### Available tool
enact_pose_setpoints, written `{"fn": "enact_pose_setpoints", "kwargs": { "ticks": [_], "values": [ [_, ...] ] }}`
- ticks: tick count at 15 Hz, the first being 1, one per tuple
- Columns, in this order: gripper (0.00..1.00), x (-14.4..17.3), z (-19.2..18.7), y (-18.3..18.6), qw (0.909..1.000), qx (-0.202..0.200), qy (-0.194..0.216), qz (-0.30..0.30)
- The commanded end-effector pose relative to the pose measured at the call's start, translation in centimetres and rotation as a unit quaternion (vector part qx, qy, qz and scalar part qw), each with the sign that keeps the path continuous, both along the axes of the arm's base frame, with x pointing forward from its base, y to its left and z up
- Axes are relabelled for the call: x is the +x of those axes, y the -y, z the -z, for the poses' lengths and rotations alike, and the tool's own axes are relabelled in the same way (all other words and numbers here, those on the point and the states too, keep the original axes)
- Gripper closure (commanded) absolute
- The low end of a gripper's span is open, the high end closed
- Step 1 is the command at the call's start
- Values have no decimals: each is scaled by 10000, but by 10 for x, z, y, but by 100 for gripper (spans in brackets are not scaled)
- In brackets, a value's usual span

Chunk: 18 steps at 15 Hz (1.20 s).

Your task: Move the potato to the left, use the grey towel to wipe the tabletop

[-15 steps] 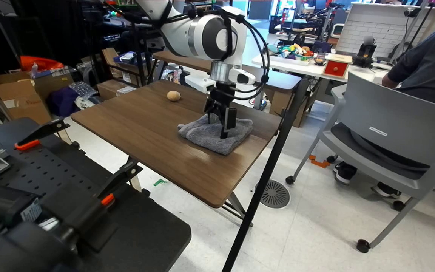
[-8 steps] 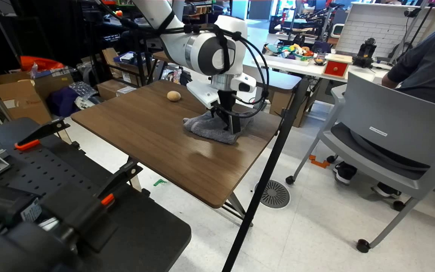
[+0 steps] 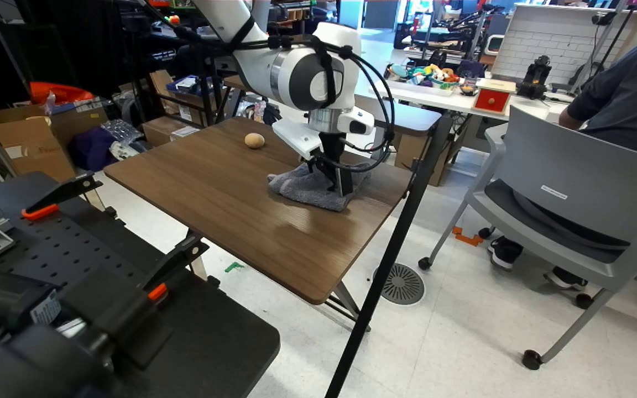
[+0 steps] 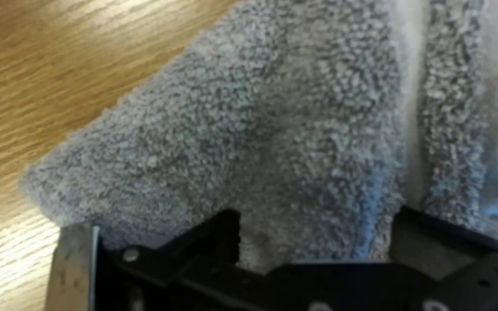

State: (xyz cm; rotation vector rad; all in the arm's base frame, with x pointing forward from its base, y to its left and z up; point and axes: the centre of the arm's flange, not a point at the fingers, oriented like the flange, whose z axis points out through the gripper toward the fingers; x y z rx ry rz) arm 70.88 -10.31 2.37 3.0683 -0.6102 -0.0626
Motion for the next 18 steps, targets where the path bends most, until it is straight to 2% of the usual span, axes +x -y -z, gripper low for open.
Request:
{"fn": "enact_pose_setpoints", "kwargs": {
  "ticks": [1,3,7,11,14,18],
  "values": [
    [0,10,15,-4,9999,20,74,111],
    [0,-2,31,-7,9996,-102,243,97],
    [0,-45,56,-2,9992,-218,-76,-330],
    [0,-72,44,4,9947,-283,-383,-909],
    [0,-100,34,8,9877,-277,-544,-1437],
    [0,-144,29,10,9730,-148,-784,-2164]
  ]
}}
